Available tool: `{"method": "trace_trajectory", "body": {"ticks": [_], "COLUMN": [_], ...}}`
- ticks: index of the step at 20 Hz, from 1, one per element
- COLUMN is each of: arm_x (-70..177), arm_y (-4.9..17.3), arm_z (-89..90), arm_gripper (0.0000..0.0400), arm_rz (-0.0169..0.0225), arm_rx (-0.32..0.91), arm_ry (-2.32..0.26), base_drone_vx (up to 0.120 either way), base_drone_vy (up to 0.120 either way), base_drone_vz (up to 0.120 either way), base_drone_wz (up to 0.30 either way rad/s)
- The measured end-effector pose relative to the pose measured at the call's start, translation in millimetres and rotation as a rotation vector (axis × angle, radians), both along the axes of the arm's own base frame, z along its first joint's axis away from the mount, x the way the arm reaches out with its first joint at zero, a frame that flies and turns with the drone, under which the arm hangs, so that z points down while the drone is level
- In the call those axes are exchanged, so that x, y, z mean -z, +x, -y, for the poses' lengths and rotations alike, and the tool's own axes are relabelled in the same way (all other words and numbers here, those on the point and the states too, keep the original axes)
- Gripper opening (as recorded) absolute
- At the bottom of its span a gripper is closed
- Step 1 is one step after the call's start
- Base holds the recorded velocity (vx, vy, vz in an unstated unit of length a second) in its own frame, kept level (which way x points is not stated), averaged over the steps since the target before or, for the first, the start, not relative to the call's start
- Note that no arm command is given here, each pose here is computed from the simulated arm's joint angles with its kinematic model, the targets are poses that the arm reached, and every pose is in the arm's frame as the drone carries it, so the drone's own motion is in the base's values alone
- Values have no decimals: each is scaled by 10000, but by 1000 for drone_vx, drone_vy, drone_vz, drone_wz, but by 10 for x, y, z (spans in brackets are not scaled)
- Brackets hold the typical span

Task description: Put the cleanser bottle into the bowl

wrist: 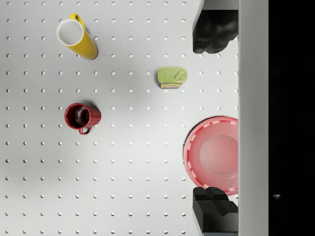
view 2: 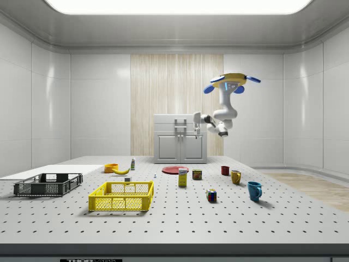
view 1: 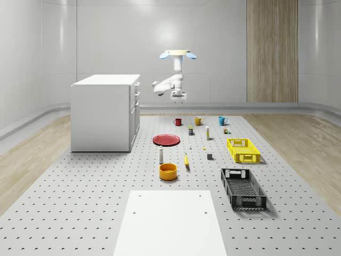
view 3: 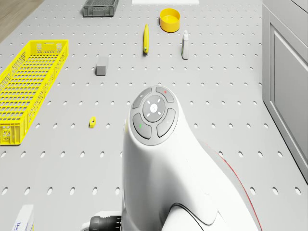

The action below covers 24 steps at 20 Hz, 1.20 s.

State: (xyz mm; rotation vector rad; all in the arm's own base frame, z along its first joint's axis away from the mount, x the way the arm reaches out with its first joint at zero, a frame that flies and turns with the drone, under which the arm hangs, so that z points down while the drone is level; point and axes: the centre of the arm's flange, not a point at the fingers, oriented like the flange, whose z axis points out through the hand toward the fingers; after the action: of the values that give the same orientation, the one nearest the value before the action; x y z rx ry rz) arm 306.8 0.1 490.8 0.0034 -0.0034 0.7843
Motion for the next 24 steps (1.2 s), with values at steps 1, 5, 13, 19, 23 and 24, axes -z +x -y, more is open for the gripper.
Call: {"method": "trace_trajectory", "body": {"ticks": [1, 5, 13, 19, 23, 24], "arm_x": [0, 0, 0, 0, 1, 1], "arm_y": [0, 0, 0, 0, 0, 0], "arm_z": [0, 2, 2, 2, 2, 2], "arm_gripper": [400, 400, 400, 400, 400, 400], "arm_rz": [0, -1, -2, -2, -2, -2], "arm_rx": [0, 0, -2, -3, -3, -4], "arm_ry": [-5, -18, -27, -29, -29, -29], "base_drone_vx": [120, 120, 120, 120, 120, 120], "base_drone_vy": [0, 0, 0, 0, 0, 0], "base_drone_vz": [0, 0, 0, 0, 0, -120], "base_drone_wz": [0, 0, 0, 0, 0, 0]}}
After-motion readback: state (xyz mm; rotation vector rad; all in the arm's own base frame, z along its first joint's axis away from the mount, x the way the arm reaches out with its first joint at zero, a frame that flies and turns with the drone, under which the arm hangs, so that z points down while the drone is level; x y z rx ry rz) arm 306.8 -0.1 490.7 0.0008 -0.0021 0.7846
